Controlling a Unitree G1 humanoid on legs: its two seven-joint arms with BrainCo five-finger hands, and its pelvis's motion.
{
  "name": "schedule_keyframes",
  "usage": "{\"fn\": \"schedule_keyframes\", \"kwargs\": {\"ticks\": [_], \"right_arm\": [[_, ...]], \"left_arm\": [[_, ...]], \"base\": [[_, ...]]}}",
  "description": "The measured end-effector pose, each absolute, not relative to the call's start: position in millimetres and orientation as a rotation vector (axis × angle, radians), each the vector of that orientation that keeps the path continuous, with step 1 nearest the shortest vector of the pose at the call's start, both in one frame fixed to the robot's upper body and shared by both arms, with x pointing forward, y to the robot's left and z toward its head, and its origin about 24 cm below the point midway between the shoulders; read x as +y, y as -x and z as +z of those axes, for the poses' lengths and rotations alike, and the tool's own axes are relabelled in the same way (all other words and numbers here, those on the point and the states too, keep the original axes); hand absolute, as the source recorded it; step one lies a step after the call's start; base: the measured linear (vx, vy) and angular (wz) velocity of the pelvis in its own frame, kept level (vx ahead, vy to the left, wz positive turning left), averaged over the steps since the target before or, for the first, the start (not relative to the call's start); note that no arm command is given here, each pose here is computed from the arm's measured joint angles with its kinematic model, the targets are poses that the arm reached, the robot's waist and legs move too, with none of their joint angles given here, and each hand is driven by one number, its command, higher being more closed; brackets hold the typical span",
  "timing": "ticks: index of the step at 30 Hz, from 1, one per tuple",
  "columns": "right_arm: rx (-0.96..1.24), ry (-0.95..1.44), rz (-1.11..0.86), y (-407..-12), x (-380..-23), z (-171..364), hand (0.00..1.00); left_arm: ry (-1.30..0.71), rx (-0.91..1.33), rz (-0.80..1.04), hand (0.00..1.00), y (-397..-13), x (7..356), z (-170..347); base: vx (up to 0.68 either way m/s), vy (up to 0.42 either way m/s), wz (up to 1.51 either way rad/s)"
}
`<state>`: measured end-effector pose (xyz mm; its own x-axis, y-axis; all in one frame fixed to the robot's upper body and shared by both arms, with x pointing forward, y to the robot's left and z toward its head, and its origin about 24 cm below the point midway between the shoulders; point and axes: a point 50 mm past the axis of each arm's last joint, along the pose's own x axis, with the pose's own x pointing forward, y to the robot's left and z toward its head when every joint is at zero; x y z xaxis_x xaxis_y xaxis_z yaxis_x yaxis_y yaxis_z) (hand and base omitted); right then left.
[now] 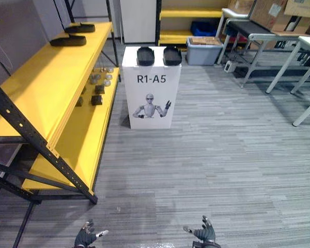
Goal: Walk over and take plastic housings, then place them on the shelf
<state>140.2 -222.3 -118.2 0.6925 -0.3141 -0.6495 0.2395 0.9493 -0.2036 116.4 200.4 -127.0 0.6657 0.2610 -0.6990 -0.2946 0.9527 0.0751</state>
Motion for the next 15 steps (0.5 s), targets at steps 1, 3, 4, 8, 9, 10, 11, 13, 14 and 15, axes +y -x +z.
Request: {"fn": "schedule_keyframes", "kwargs": {"ticks": [1, 3, 4, 8, 9, 10, 11, 13, 14, 15], "right_arm": [[0.737, 0.120, -0.300, -141.6, -222.3, -117.1, 0.00], [0.723, 0.129, -0.286, -144.3, -221.7, -115.0, 0.00], [0.714, 0.133, -0.283, -147.2, -221.8, -113.7, 0.00], [0.700, 0.125, -0.301, -150.3, -225.2, -111.2, 0.00], [0.700, 0.123, -0.306, -150.1, -225.8, -111.1, 0.00], [0.699, 0.108, -0.325, -149.2, -228.3, -110.9, 0.00], [0.698, 0.094, -0.342, -148.5, -230.6, -110.7, 0.00], [0.697, 0.080, -0.354, -148.0, -231.8, -110.6, 0.00], [0.697, 0.076, -0.355, -147.6, -231.3, -110.9, 0.00], [0.700, 0.073, -0.356, -146.7, -231.3, -111.3, 0.00]], "left_arm": [[0.028, 0.769, 0.316, 0.00, -118.1, 202.4, -124.8], [0.012, 0.743, 0.320, 0.00, -122.0, 204.7, -120.8], [0.000, 0.733, 0.321, 0.00, -123.8, 206.0, -119.0], [0.011, 0.732, 0.333, 0.00, -123.1, 205.7, -119.1], [0.017, 0.733, 0.338, 0.00, -122.5, 205.2, -119.4], [0.031, 0.735, 0.353, 0.00, -121.3, 204.6, -120.0], [0.039, 0.738, 0.365, 0.00, -119.9, 204.8, -120.4], [0.038, 0.744, 0.369, 0.00, -117.0, 205.4, -121.2], [0.039, 0.747, 0.369, 0.00, -116.1, 205.1, -121.5], [0.041, 0.748, 0.369, 0.00, -115.8, 204.8, -121.6]], "base": [[0.08, 0.001, 0.05], [0.08, -0.001, 0.02], [0.04, -0.006, -0.02], [0.01, -0.003, 0.00], [0.00, 0.000, 0.00], [-0.04, -0.005, 0.00], [-0.05, -0.003, 0.00], [-0.07, -0.002, -0.03], [-0.07, -0.003, -0.04], [-0.06, -0.001, -0.01]]}}
